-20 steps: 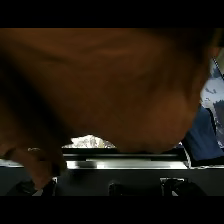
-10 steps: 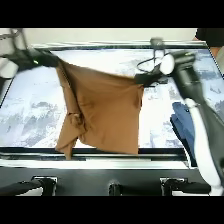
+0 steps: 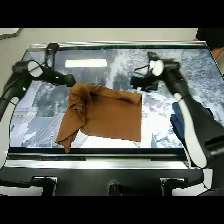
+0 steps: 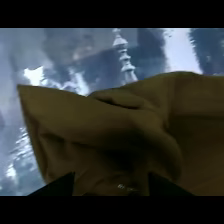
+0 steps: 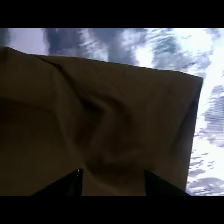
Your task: Fold the shirts.
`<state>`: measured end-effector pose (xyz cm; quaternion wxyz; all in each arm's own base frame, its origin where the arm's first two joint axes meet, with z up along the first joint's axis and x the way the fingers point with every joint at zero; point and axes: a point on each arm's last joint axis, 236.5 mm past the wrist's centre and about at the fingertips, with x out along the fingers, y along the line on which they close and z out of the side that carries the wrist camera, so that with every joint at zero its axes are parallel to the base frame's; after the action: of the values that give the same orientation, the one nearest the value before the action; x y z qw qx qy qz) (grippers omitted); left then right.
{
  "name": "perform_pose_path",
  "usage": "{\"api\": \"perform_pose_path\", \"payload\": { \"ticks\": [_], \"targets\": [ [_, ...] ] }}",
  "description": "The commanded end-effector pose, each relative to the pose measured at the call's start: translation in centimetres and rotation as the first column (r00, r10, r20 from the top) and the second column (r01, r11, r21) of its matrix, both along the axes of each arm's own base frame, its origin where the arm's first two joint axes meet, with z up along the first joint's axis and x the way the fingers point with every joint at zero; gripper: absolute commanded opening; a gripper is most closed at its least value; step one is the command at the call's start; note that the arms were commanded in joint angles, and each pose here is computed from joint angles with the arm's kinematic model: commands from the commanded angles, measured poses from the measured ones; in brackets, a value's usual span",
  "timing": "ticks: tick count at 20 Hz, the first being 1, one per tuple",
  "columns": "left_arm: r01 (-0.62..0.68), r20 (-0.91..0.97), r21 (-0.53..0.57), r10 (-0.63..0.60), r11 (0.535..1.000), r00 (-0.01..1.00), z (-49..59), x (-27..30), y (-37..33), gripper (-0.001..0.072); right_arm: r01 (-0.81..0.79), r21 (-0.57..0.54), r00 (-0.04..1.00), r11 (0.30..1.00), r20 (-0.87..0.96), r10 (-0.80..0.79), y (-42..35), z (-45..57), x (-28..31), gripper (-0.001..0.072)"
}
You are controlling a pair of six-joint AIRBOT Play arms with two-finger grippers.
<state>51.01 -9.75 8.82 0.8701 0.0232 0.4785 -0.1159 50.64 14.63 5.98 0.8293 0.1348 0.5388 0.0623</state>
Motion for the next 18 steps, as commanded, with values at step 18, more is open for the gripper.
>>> {"api": "perform_pose_path", "payload": {
  "ticks": [18],
  "targets": [
    [-0.195,-0.678,-0.222,-0.008,0.955,0.735,-17.5,-26.7,4.4,0.0466,-0.058,0.291,0.785,0.955,-0.578,0.224,-2.7,-11.9,-19.9,0.0603]
  ]
}}
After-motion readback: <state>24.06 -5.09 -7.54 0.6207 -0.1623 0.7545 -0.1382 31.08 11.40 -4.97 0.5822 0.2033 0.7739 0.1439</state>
